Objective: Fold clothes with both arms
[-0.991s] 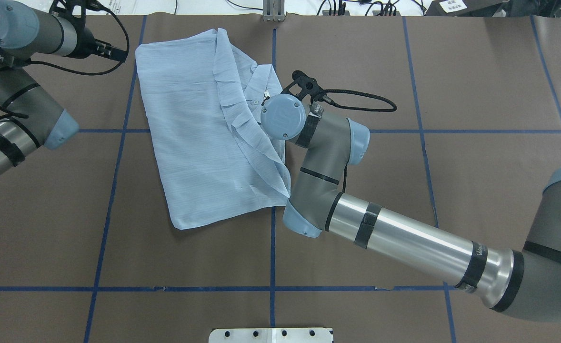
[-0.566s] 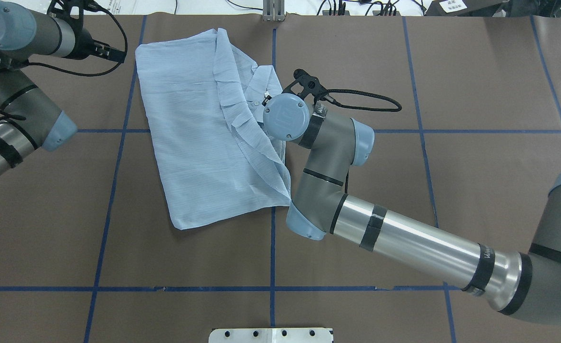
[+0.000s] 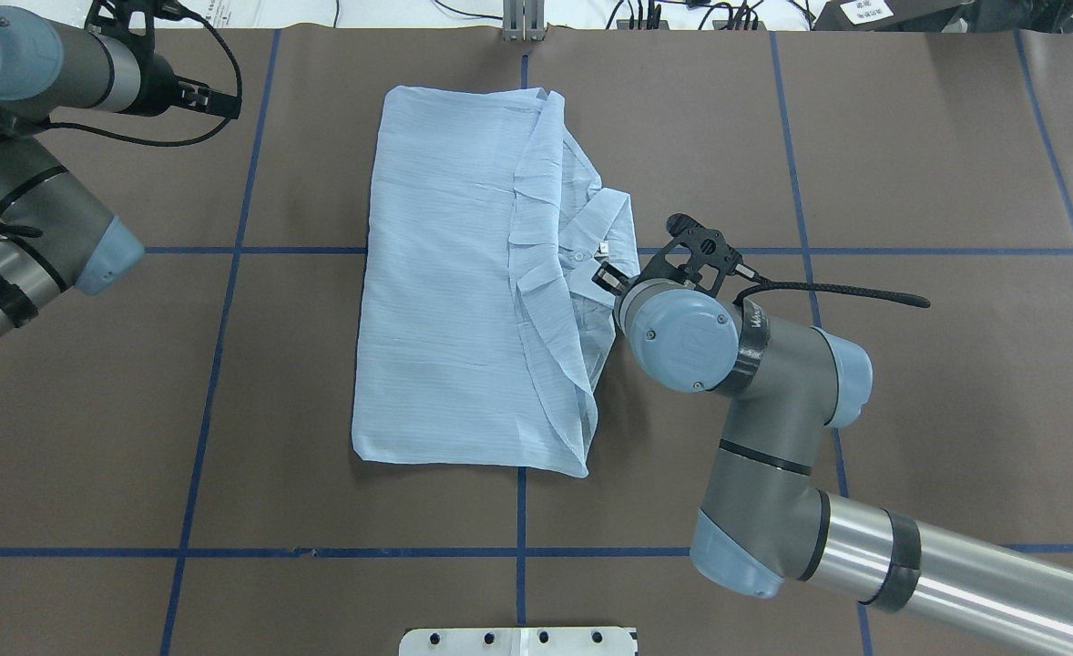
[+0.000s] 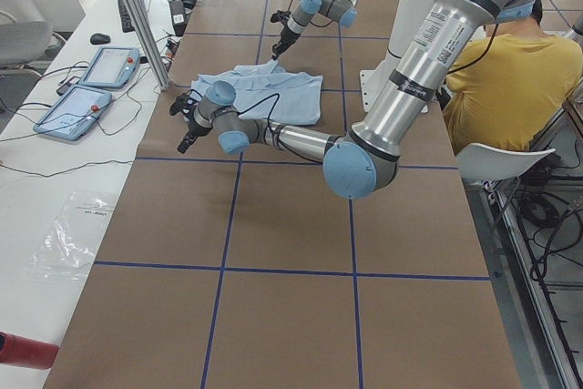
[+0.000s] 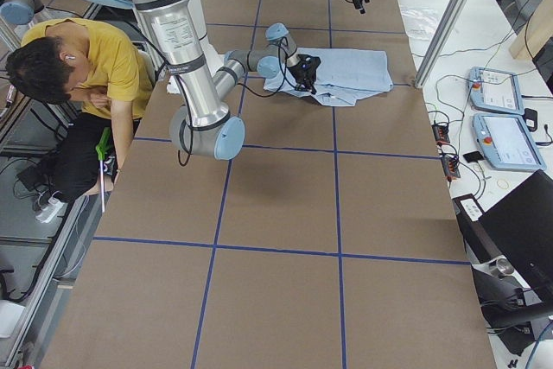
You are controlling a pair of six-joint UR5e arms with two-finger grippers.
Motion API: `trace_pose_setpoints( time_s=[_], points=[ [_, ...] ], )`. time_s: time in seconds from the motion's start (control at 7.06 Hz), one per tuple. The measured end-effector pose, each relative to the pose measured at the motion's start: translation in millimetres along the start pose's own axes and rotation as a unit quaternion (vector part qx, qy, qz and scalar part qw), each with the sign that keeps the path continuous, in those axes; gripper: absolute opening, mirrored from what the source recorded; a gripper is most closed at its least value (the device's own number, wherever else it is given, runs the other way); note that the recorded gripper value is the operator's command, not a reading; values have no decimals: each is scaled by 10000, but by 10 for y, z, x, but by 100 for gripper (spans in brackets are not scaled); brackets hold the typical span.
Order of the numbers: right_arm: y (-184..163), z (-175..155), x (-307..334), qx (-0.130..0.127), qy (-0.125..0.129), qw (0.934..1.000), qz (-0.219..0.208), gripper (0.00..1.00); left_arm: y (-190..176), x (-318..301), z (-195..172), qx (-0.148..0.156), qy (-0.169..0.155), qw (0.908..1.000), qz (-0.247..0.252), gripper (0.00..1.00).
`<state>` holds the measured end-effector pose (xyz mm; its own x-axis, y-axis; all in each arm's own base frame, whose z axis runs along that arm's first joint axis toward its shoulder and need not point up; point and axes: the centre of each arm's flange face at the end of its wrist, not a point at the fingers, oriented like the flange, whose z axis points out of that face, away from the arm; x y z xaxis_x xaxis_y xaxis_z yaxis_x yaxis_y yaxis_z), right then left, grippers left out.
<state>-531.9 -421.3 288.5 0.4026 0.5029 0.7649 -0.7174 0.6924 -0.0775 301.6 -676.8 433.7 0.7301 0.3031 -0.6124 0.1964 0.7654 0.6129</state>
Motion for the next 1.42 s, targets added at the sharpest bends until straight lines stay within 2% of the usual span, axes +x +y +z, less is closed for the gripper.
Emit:
trace_pose_setpoints(
  time_s=[0.14,0.42,0.71,0.85,0.99,1.13,1.27,1.42],
  points=[
    [-17,1,69,20,21,9998,-177,99,35,-4,-33,8,16,10000,4,100],
    [-148,-61,-40,34,-40,9979,-640,100,51,-6,-55,15,25,10000,5,100],
    [-178,-213,-419,-62,-43,9923,-1233,100,62,2,-49,4,28,10000,12,100],
    [-74,-233,-781,-83,33,9892,-1460,100,72,20,-42,-4,37,10000,18,100],
    [66,-138,-1166,-78,232,9865,-1622,100,85,35,-34,-13,47,10000,24,100],
    [208,20,-1446,-81,497,9810,-1876,100,94,43,-30,-18,52,10000,28,100],
    [315,165,-1556,-112,779,9701,-2295,100,100,52,-27,-22,58,10000,30,100],
    [390,242,-1592,-222,1085,9540,-2786,100,110,58,-22,-29,60,10000,17,100]
  ],
)
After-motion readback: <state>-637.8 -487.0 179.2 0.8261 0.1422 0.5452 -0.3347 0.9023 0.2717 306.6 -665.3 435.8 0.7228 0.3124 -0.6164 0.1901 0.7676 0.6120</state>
